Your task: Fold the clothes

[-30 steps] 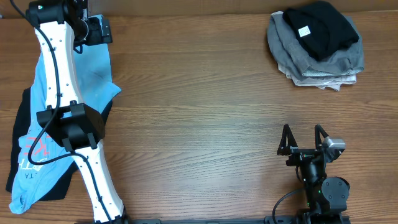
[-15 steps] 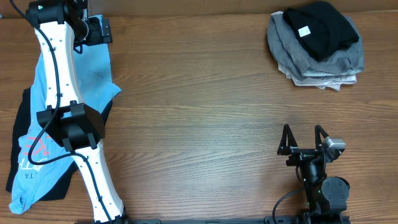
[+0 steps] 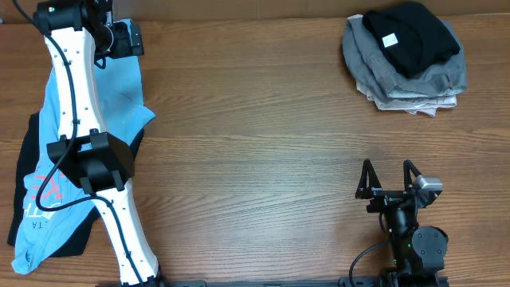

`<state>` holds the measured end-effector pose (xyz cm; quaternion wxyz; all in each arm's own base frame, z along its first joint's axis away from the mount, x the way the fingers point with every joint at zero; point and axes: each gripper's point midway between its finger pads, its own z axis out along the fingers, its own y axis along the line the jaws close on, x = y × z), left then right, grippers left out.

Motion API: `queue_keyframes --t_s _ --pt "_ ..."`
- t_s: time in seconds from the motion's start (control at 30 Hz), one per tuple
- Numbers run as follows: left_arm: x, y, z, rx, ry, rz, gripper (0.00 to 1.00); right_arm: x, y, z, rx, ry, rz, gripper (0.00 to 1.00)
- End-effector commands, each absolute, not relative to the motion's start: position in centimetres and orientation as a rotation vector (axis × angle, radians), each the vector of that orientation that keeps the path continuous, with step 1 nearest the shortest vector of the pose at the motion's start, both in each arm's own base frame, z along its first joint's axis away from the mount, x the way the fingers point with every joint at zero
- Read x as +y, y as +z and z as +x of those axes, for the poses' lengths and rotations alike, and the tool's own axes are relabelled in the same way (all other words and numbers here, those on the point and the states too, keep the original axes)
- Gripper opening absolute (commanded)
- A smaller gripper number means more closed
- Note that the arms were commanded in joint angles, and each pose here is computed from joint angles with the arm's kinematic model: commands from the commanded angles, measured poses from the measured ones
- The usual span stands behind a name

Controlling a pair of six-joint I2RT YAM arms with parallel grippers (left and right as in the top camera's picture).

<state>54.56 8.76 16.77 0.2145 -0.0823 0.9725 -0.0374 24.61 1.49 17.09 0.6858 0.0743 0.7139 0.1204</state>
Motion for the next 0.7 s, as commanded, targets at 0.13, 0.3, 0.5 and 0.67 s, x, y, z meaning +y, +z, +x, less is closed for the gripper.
queue_keyframes --t_s 0.13,0.3,0.5,0.67 --pt "7.8 18.7 54.7 2.657 -0.108 -0.207 1.00 1.2 17.0 24.6 1.590 0.262 0.180 1.00" --pt "6.5 26.2 53.2 2.522 -0.094 -0.160 1.00 1.2 17.0 24.6 1.590 0.262 0.180 1.00" --pt "4.4 35.0 48.3 2.374 -0.085 -0.107 1.00 1.2 17.0 24.6 1.590 0.262 0.180 1.00" --pt "5.6 37.1 43.0 2.365 0.092 -0.087 1.00 1.2 17.0 24.6 1.590 0.262 0.180 1.00"
